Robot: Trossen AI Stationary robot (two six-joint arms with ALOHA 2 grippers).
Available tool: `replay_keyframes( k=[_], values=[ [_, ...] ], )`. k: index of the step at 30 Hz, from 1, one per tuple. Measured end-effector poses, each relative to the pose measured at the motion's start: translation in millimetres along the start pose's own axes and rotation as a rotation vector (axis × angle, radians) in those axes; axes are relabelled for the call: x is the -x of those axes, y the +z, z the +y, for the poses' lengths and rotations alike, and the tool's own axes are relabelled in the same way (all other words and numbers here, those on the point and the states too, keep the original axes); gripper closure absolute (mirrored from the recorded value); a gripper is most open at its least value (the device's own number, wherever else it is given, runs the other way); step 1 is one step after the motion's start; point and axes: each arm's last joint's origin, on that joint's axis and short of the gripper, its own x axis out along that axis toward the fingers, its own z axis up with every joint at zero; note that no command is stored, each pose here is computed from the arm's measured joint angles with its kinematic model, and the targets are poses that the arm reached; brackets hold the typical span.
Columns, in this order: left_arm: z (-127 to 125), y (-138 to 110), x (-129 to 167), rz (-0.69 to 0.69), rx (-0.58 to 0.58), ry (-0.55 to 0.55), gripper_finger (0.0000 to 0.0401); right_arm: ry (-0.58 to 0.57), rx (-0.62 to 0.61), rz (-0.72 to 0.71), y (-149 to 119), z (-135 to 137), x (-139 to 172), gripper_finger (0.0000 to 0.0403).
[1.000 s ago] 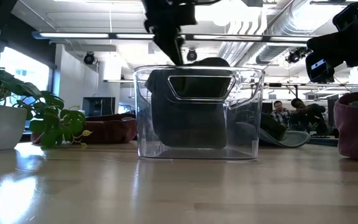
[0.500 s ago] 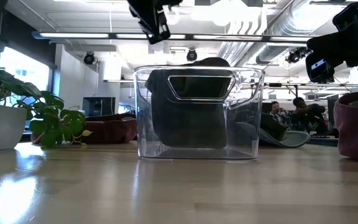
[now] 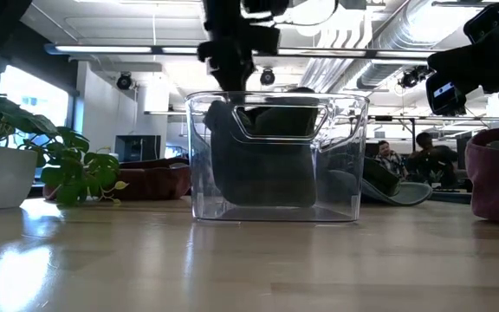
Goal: Pick & Place hat
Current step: Put the bottom black cap into the bottom transparent bin, then put the bottom red cap into the top transparent bin
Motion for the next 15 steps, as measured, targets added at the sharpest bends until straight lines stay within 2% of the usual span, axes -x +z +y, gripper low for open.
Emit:
replay_keyframes(
  k=[2, 5, 8, 15],
  values=[
    [5, 3, 13, -0.039, 0.004, 0.041, 0.0385, 0.000, 0.000, 0.000, 0, 0, 0, 0.0402],
    [8, -4, 37, -0.023, 0.029, 0.041, 0.0385, 0.000, 0.000, 0.000, 0, 0, 0, 0.0402],
    [13, -3, 57, -0.076, 0.107, 0.045, 0.0384, 0.000, 0.000, 0.000, 0, 0, 0, 0.0402],
    [9, -11, 92, -0.169, 0.315, -0.110, 0.0384, 0.000, 0.000, -0.001, 0, 0, 0, 0.0402]
  ],
)
